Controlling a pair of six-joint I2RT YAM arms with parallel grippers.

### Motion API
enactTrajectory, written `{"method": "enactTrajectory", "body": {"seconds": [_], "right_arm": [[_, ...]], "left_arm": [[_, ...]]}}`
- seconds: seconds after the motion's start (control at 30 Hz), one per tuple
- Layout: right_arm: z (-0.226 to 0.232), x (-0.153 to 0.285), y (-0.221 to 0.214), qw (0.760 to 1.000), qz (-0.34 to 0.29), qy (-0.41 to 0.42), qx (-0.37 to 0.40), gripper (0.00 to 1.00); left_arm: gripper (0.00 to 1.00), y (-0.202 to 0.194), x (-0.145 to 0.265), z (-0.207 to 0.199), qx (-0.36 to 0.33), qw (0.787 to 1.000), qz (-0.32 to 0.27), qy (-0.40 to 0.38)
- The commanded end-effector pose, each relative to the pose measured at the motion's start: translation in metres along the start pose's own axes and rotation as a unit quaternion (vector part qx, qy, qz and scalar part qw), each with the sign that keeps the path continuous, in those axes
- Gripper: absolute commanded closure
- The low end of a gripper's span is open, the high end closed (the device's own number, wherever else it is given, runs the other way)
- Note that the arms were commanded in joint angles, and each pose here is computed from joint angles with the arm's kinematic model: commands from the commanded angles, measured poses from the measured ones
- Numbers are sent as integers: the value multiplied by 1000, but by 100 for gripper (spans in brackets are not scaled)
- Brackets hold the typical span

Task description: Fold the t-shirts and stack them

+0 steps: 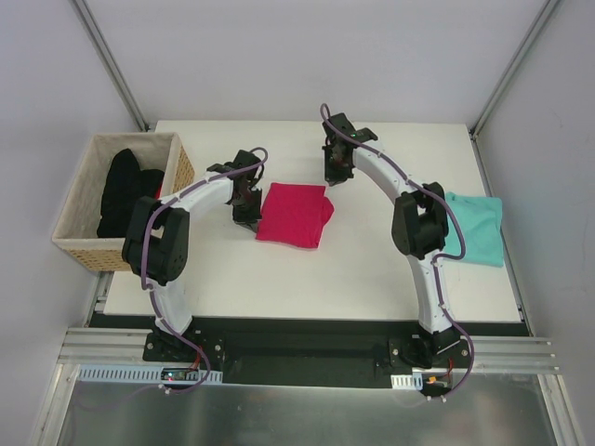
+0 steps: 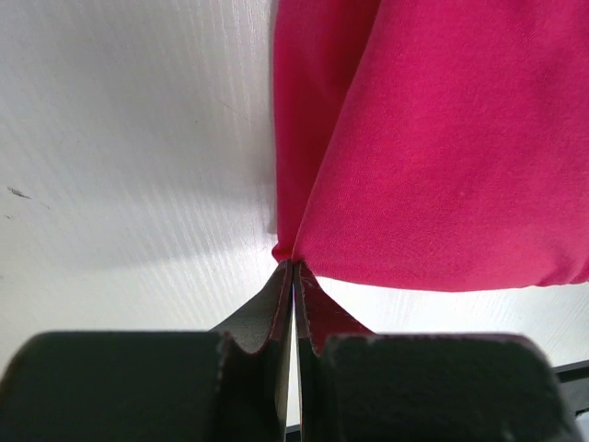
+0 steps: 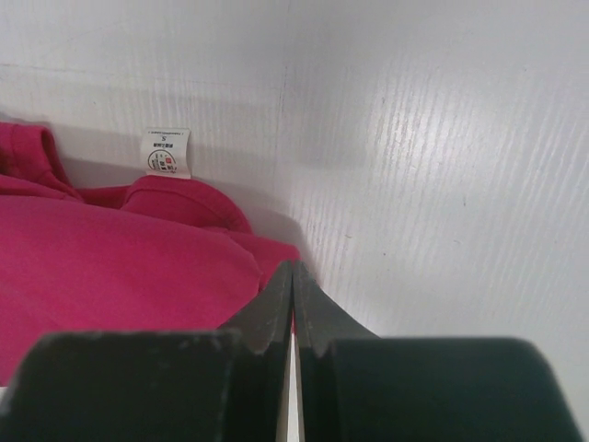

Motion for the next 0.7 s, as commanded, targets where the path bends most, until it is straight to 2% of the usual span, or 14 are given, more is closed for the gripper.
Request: {"method": "enactTrajectory", "body": {"seconds": [0.0,0.33,0.37,0.47,0.57,0.67], "right_arm": [[-6,9,11,1000,-17,-6,1,99],[-13,12,12,1000,-15,-9,-2,99],[-13,13,12,1000,-17,-10,-3,96],[-15,21,14,1000,-26,-14,-7,71],[-12,28,18,999,-35,-4,-9,56],[-9,27,17,999,-32,1,-10,54]], "left_arm": [[100,1,16,8,11,1000,-19,15],[100,2,14,5,11,1000,-16,6],[100,2,14,5,11,1000,-15,6],[100,4,15,3,10,1000,-17,2],[100,5,15,2,9,1000,-17,-1],[100,4,14,2,10,1000,-15,-3]]}}
Point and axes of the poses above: each gripper's point midway between its finger pads, its own x axis back along the fingers, its own z axis along the line the jaws close on, y = z × x, the point moved 2 cm from there along x, back along the fingers, and after that the axes turned 7 degrees about -x, right-handed, at the moved point
